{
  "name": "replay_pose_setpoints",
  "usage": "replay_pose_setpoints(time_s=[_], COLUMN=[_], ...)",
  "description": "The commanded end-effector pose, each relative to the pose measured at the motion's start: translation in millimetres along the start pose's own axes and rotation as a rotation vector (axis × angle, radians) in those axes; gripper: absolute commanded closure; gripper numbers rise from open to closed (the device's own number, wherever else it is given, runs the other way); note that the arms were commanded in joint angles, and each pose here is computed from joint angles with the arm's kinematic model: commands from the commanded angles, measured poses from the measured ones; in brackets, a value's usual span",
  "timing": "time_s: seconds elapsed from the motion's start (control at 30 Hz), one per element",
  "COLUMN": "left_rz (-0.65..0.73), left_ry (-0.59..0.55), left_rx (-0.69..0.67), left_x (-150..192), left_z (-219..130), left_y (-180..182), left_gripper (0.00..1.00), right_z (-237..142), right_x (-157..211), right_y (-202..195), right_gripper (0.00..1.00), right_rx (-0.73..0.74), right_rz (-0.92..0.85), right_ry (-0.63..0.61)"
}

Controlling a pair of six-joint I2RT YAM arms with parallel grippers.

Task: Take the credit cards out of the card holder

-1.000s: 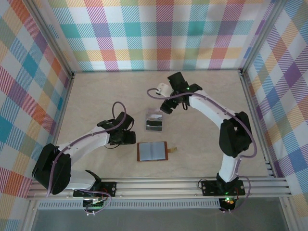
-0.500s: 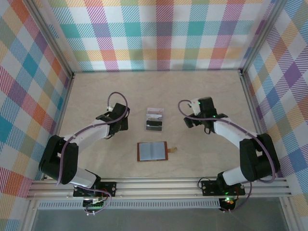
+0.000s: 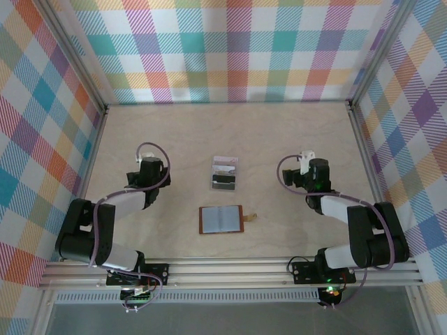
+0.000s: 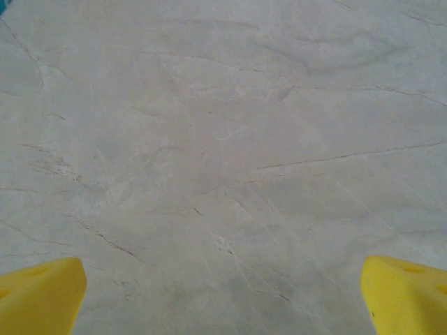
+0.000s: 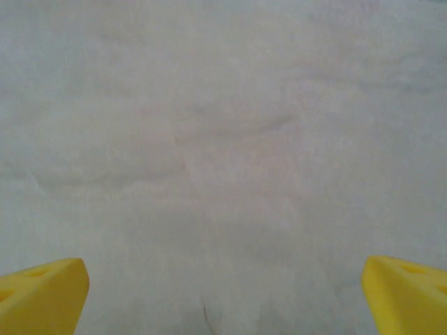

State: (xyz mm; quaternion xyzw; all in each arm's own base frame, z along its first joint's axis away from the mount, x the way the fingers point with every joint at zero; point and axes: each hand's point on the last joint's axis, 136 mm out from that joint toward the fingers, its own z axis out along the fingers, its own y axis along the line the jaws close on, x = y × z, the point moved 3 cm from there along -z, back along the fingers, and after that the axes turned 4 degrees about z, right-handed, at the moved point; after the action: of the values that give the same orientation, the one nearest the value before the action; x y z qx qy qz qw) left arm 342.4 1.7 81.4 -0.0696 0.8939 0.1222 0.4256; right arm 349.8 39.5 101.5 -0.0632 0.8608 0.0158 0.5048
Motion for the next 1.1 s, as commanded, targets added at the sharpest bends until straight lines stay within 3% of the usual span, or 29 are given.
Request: replay_pose_setpoints(time_s=[0.0,0.1,0.33,1.07], left_rz=[-0.071,-0.121,-0.056,-0.018], left_ry=[-0.195,-0.225,-0.256,-0.262], left_rx=[0.077,0.112,0.231,0.228], left_x=[-42,-37,-26,-25], left_z=[1,9,12,11], left_y=[2,9,-10,-17], left_gripper=[0.00,0.00,0.00,0.00], right_z=[4,10,15,16], right_x=[-22,-19,-9,-9], right_y=[0,-11,-21,-19], right_gripper=[0.00,0.00,0.00,0.00], right_rx=[-0.067,-0.048,-0.047,-0.050], right_rz=[0.076,0.129,0.182,0.173], right_ry=[-0.142,-0.131,-0.132,-0.129])
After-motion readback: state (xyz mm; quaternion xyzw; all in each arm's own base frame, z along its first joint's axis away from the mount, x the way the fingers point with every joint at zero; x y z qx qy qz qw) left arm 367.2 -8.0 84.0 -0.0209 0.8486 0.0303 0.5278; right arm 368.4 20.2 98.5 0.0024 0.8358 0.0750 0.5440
